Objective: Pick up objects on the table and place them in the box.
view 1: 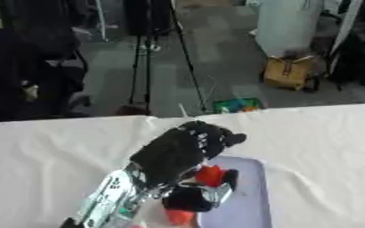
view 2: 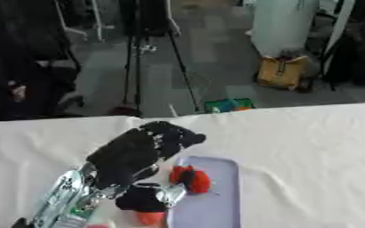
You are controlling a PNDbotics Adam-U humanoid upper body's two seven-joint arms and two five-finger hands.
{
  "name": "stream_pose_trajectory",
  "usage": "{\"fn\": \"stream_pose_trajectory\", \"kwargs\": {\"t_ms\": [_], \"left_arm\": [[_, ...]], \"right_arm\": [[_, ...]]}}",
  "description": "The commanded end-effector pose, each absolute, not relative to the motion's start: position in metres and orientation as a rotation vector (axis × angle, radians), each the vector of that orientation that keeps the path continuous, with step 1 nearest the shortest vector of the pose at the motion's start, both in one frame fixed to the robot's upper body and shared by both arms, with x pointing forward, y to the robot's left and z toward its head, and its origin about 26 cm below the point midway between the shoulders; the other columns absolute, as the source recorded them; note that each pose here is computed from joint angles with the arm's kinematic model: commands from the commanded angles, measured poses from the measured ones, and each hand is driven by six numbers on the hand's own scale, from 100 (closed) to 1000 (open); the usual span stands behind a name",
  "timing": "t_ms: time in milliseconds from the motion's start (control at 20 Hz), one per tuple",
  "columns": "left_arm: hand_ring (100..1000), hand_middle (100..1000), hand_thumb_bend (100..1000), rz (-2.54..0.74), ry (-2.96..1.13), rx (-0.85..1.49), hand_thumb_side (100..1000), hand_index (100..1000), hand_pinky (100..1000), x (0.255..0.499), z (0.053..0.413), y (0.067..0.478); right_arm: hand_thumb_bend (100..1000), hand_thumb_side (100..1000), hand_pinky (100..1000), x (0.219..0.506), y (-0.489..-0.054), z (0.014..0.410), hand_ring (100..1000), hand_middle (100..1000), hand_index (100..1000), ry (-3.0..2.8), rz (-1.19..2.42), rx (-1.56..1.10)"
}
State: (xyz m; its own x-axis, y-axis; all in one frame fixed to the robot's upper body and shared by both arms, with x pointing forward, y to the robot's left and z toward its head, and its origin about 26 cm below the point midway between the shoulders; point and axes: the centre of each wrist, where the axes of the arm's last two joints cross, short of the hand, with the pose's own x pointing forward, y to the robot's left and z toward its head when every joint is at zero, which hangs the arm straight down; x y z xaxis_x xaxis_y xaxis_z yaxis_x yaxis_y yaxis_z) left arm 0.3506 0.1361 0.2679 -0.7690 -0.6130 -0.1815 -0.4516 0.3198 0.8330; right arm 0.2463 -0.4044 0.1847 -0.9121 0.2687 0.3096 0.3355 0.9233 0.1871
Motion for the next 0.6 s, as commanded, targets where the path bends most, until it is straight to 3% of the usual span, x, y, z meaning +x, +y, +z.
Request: {"fn": "stream_pose_trajectory", "kwargs": {"t_ms": [50, 100, 200, 600], "left_arm": [[796, 769, 100, -1.255, -2.528, 0.941, 1000, 970, 803, 0.339, 0.292, 0.148], [746, 711, 100, -1.176, -2.562, 0.923, 1000, 927, 756, 0.335, 0.298, 0.152], [728, 683, 100, -0.894, -2.672, 0.869, 1000, 898, 733, 0.325, 0.315, 0.166], [716, 667, 100, -0.348, -2.832, 0.780, 1000, 857, 724, 0.305, 0.346, 0.204]], "right_arm": [[100, 920, 817, 0.244, -0.406, 0.196, 847, 749, 718, -2.833, -0.305, -0.452], [100, 922, 817, 0.244, -0.406, 0.196, 847, 749, 718, -2.833, -0.307, -0.452], [100, 923, 817, 0.243, -0.407, 0.195, 846, 749, 718, -2.834, -0.311, -0.453], [100, 928, 815, 0.241, -0.408, 0.194, 845, 748, 716, -2.842, -0.328, -0.463]]}}
